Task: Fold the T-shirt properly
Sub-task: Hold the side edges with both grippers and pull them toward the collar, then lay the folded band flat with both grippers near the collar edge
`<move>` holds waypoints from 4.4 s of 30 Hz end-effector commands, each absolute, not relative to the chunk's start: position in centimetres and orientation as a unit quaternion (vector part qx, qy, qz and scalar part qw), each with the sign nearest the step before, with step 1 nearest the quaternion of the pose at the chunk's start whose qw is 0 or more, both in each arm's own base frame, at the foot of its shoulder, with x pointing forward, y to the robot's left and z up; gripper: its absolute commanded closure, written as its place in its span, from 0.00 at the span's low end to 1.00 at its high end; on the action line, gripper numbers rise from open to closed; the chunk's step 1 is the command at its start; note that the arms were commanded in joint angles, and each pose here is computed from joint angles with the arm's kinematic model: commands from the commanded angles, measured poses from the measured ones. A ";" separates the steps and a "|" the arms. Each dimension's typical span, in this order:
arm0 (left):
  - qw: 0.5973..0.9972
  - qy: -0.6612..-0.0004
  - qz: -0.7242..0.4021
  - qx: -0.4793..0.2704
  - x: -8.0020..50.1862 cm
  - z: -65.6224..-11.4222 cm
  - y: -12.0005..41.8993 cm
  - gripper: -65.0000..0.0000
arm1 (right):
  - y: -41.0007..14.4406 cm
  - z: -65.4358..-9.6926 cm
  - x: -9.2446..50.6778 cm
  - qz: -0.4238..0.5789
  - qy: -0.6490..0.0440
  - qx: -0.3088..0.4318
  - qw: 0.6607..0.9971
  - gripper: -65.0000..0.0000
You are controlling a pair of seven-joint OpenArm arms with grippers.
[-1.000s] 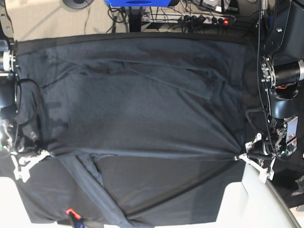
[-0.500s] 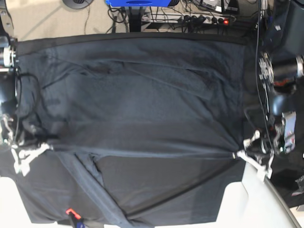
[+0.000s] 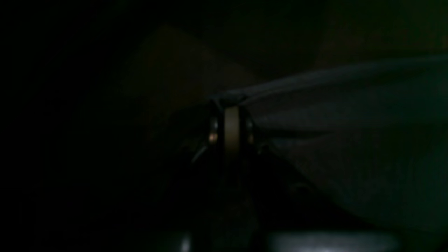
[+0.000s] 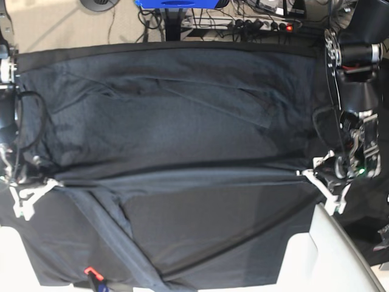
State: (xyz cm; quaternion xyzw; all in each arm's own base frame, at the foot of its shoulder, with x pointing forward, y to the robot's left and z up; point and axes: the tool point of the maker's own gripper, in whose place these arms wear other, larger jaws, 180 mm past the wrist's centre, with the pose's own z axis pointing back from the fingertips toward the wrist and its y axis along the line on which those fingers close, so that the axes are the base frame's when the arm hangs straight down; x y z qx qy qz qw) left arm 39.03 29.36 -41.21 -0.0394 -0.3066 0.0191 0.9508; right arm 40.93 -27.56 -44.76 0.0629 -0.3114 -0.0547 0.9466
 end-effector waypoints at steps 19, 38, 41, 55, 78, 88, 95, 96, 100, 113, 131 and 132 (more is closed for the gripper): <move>0.951 -0.306 -0.030 -0.012 35.6 -38.7 30.1 1.00 | -27.1 -43.2 40.2 -0.024 -0.278 0.061 0.958 0.99; 0.963 -0.259 -0.070 0.015 29.8 -39.9 29.7 1.00 | -28.8 -44.7 34.6 -0.014 -0.221 0.043 0.974 0.99; 0.964 -0.254 -0.072 0.021 29.3 -40.0 30.2 1.00 | -29.6 -44.2 33.5 -0.032 -0.221 0.043 0.974 0.99; 0.960 -0.261 -0.098 0.030 27.8 -39.3 29.3 1.00 | -28.6 -45.2 29.7 -0.046 -0.193 0.057 0.978 0.99; 0.966 -0.235 -0.103 0.034 25.6 -40.4 29.7 1.00 | -28.3 -44.9 27.5 -0.063 -0.186 0.046 0.979 0.99; 0.967 -0.230 -0.104 0.030 24.5 -41.2 29.6 1.00 | -28.6 -45.5 26.5 -0.066 -0.177 0.043 0.981 0.99; 0.967 -0.226 -0.114 0.031 23.3 -41.2 29.1 1.00 | -29.0 -45.5 26.4 -0.067 -0.175 0.039 0.981 0.99; 0.967 -0.226 -0.115 0.031 23.3 -41.2 29.1 1.00 | -29.0 -45.5 26.4 -0.067 -0.175 0.039 0.981 0.99; 0.968 -0.222 -0.114 0.028 23.0 -41.4 29.0 1.00 | -28.9 -45.6 26.4 -0.066 -0.175 0.039 0.982 0.99; 0.968 -0.220 -0.118 0.029 23.0 -41.6 28.9 1.00 | -28.9 -45.6 26.3 -0.064 -0.173 0.038 0.982 0.99; 0.968 -0.218 -0.119 0.031 22.9 -41.6 28.9 0.73 | -29.0 -45.6 26.3 -0.068 -0.175 0.039 0.981 0.55; 0.968 -0.219 -0.118 0.032 22.9 -41.6 29.0 0.63 | -29.0 -45.6 26.3 -0.068 -0.175 0.039 0.981 0.52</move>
